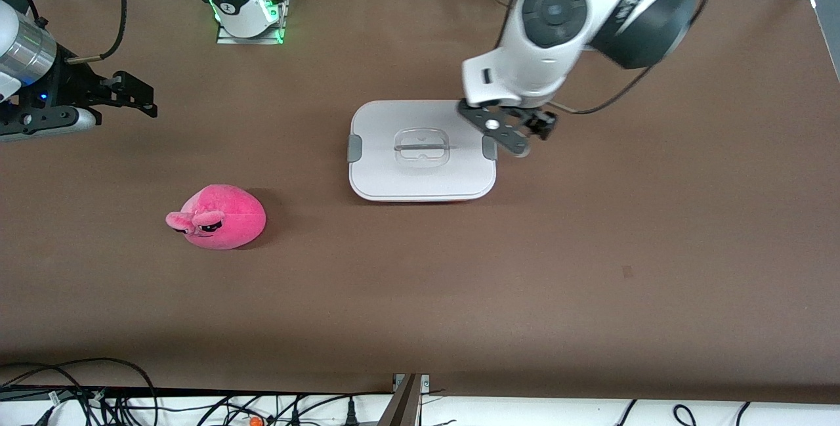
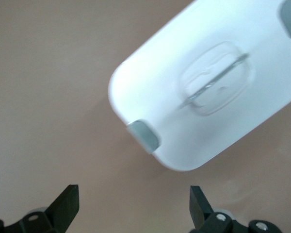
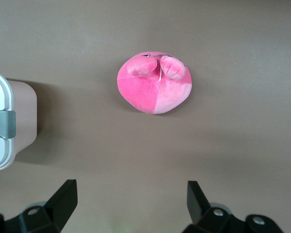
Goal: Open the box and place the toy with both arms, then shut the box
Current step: 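Move the left gripper over the white box lid handle, then lower the left gripper and grasp the lid handle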
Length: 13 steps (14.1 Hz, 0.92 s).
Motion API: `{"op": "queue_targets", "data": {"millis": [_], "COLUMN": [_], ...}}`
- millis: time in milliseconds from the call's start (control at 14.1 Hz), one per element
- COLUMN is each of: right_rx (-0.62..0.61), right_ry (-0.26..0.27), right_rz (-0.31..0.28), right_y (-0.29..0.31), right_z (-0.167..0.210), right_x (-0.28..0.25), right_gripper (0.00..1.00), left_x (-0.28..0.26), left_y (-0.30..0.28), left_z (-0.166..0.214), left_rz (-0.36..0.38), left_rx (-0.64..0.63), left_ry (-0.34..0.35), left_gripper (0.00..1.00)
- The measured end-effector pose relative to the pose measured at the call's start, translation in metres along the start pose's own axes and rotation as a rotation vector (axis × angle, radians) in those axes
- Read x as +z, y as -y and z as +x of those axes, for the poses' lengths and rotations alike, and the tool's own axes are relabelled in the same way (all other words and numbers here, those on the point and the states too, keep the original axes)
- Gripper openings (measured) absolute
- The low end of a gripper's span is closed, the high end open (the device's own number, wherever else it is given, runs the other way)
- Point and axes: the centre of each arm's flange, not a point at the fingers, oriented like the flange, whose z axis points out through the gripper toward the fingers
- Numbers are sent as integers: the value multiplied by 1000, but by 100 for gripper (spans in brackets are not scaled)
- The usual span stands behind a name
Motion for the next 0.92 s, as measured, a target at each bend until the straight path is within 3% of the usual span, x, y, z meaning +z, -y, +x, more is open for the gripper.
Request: {"op": "queue_targets", "data": {"millis": [354, 566, 919], "right_rx": [0, 0, 0], "right_ry": [-1, -1, -1], "right_rz": [0, 0, 0], "right_y": [0, 0, 0], "right_z": [0, 0, 0], "right_x": [0, 0, 0], "right_gripper": [100, 100, 100], "left_x": [61, 92, 119], "left_y": [-75, -108, -112], "left_z": [48, 63, 79], "left_rz": [10, 68, 114], "left_rx": [221, 307, 451], "left_ry": [-83, -109, -140], "left_gripper": [100, 100, 100]}}
